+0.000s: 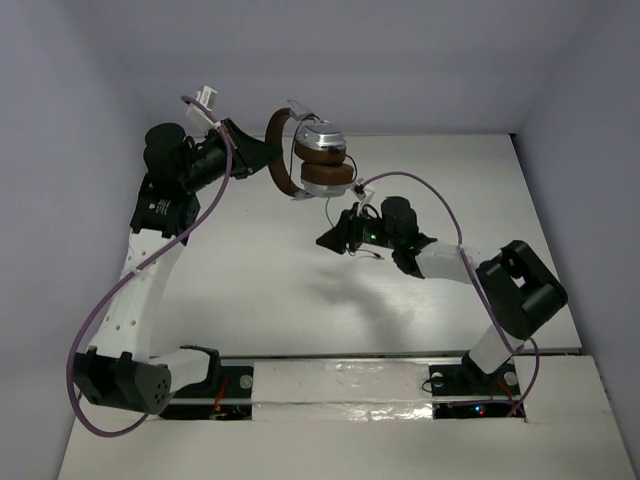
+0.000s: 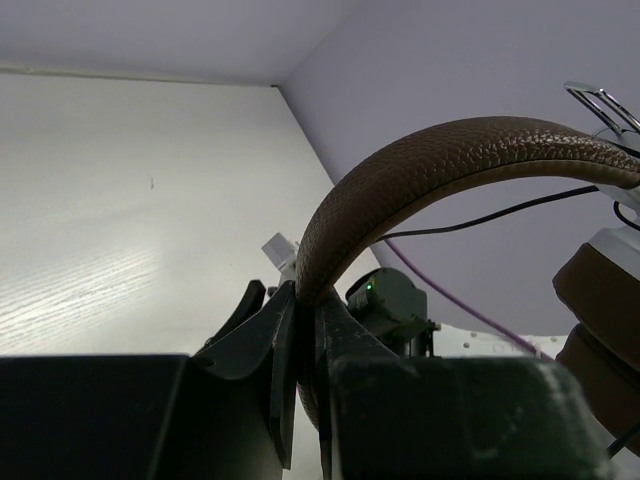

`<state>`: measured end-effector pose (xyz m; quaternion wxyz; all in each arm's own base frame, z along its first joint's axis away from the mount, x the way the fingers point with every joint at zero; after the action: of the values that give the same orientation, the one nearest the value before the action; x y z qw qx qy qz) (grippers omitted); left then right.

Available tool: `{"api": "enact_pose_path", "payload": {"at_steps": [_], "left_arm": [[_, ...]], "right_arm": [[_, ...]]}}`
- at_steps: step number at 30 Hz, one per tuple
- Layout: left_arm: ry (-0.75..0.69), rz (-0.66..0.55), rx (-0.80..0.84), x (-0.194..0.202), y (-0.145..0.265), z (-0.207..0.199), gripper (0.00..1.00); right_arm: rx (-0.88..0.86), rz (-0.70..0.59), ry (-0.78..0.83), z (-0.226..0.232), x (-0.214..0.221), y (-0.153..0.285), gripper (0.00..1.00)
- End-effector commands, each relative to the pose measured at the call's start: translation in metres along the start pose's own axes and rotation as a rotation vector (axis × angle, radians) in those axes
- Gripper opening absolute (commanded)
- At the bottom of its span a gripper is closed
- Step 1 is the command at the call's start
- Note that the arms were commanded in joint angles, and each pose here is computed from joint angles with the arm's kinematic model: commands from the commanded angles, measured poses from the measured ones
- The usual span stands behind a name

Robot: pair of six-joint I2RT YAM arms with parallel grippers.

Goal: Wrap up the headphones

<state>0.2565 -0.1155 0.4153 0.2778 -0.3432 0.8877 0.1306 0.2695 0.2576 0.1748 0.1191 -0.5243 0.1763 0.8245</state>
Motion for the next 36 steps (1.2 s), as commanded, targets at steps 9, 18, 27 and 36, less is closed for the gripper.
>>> {"api": "enact_pose_path", "payload": {"at_steps": [9, 18, 27, 36], "left_arm": [[-0.074, -0.116, 0.142, -0.036, 0.014, -0.043, 0.0], [-0.08, -0.13, 0.15, -0.046, 0.022, -0.045, 0.0], [0.082, -0.231, 0.123, -0.039, 0.014, -0.022, 0.0], [0.22, -0.488, -0.049, -0.037, 0.006, 0.027, 0.0]], "right_arm": [[0.051, -0.014, 0.012, -0.002, 0.015, 0.004, 0.51], [0.079, -0.002, 0.007, -0.008, 0.02, 0.0, 0.48], [0.167, 0.074, -0.009, 0.009, 0.021, -0.005, 0.0], [0.335, 0.238, 0.031, 0.07, 0.04, -0.009, 0.0]]}}
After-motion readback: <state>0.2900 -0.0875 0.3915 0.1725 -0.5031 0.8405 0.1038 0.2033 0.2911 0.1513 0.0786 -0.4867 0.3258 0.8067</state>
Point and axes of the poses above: each gripper's point midway between its finger pads, its own y axis back along the fingers, its own z axis along the line the jaws close on, x = y × z, the point moved 10 cm from there along y, back along the fingers, and after that the axes turned 11 degrees about y, right-handed, at the moved point
